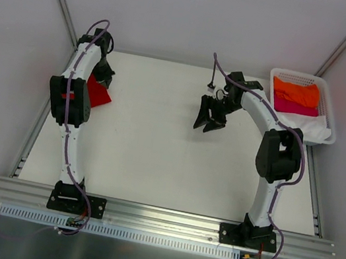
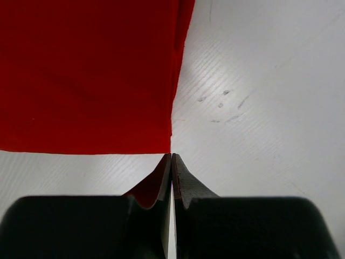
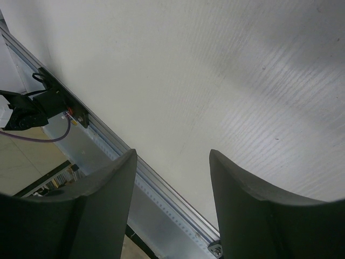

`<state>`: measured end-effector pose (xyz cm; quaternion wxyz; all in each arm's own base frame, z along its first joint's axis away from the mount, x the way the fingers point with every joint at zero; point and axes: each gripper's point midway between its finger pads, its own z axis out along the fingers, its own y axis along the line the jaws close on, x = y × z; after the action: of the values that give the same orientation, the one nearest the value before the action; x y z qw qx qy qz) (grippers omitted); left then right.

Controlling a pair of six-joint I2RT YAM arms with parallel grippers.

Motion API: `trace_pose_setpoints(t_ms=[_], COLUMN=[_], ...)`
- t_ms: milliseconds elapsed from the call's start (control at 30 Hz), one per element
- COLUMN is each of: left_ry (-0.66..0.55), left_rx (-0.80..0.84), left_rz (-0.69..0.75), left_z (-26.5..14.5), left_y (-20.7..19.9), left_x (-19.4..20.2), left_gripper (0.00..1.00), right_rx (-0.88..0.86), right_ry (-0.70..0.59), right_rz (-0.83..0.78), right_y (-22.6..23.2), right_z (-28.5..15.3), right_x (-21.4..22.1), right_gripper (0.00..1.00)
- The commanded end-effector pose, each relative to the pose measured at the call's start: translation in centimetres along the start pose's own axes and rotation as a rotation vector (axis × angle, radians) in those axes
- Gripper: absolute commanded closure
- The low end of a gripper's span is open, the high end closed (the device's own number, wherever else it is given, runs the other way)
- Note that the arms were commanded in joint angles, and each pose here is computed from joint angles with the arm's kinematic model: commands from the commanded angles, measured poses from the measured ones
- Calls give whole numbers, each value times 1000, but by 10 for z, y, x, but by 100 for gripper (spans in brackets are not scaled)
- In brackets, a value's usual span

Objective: Fold and stack the t-shirts
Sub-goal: Put the neatly folded tshirt into the corner of the board with the left arm

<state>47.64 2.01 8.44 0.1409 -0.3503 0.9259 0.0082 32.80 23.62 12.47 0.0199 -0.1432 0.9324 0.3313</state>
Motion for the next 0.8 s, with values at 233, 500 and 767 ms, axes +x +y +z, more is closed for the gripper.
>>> trace_pose_setpoints(t_ms=[233, 500, 767], left_ry=[10, 116, 140], left_rx=[-162, -167, -323], left_rz=[-4, -8, -17], left_z=[11, 35, 29], left_y=[40, 41, 91], left_x=[19, 43, 79], left_gripper=[100, 100, 100], right_rx=[-14, -12, -22], right_ry=[1, -1, 5], right_rz=[-11, -9, -2], right_y=[5, 6, 6], right_z=[-5, -5, -3], right_x=[0, 0, -1], right_gripper=[40, 40, 40])
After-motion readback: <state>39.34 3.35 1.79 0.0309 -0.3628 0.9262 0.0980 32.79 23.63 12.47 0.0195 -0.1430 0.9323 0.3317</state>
